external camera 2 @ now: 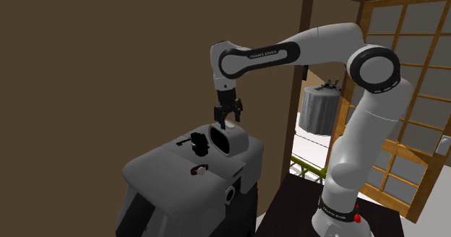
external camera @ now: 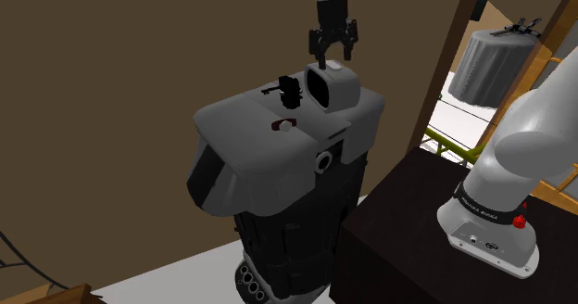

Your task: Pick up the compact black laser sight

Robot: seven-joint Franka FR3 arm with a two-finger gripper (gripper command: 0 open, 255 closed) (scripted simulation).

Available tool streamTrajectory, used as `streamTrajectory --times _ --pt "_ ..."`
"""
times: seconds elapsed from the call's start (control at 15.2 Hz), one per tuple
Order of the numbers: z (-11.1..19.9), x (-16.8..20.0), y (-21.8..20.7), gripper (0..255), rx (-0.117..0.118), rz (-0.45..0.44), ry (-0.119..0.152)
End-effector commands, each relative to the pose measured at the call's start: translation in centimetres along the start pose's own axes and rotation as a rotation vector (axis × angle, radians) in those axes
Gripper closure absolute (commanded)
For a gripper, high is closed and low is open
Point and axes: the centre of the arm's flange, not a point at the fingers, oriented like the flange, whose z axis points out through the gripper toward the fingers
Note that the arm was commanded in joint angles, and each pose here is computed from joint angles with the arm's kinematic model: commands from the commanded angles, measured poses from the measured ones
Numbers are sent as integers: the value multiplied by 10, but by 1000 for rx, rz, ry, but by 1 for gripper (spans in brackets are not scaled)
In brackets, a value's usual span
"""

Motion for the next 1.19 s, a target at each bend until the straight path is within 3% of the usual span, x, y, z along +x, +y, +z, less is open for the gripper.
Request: streamTrajectory --times 0.0,0.59,1.12 --pt "5 23 -13 0 10 5 -9" --pt "26 122 -78 0 54 24 -50" --pt "66 131 -81 0 56 25 -51"
